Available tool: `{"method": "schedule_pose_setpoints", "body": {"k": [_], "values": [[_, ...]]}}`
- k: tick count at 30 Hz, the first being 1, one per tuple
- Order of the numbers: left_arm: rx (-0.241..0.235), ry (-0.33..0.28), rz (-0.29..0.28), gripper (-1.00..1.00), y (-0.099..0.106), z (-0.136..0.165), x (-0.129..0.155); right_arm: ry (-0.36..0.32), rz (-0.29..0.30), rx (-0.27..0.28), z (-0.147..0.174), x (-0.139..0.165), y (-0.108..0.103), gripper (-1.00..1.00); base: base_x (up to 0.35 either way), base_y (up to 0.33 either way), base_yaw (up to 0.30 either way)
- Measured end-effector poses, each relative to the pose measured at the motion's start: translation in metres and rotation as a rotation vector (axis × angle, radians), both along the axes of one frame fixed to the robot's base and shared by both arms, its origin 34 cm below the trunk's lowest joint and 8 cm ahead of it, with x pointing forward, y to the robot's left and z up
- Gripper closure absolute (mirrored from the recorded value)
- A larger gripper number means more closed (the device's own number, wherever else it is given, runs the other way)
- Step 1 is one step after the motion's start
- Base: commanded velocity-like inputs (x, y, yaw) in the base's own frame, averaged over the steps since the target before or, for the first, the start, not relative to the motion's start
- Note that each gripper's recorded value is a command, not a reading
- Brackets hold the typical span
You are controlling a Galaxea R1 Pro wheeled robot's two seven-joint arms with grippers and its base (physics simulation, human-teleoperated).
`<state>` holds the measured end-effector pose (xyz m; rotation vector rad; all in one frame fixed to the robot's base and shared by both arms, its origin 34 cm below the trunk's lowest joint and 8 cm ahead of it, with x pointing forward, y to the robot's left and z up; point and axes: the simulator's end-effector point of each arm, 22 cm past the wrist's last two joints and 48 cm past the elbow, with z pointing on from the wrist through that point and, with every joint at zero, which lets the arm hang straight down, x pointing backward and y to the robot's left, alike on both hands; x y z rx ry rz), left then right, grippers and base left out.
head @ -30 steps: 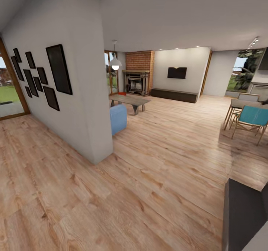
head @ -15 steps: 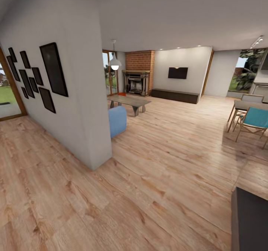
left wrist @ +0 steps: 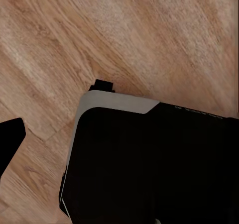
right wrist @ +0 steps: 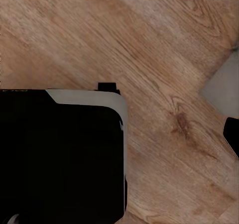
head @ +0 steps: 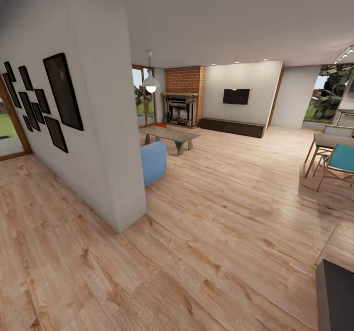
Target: Move the two storage containers from the living room to the garage. In the garage, place one container on the floor and stack the other container on top of it (either order is fine).
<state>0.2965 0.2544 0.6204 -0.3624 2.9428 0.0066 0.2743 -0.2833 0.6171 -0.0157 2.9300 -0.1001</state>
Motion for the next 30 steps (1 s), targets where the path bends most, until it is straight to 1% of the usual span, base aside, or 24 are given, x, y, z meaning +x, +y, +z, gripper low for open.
{"method": "schedule_pose_setpoints", "body": {"k": [3,7,30], "values": [[0.000,0.000,0.000,-1.00,0.0000,0.0000,0.0000,-0.001,-0.001,0.000,0.0000,0.0001,-0.0001,-1.00,0.324,0.000,-0.094],[0.000,0.000,0.000,-1.00,0.0000,0.0000,0.0001,0.000,-0.002,0.001,0.0000,-0.0001,0.0002,-1.00,0.324,0.000,-0.203],[0.000,0.000,0.000,-1.00,0.0001,0.0000,0.0001,0.001,-0.001,0.000,0.0000,-0.0002,-0.0001,-1.00,0.324,0.000,-0.249]]}}
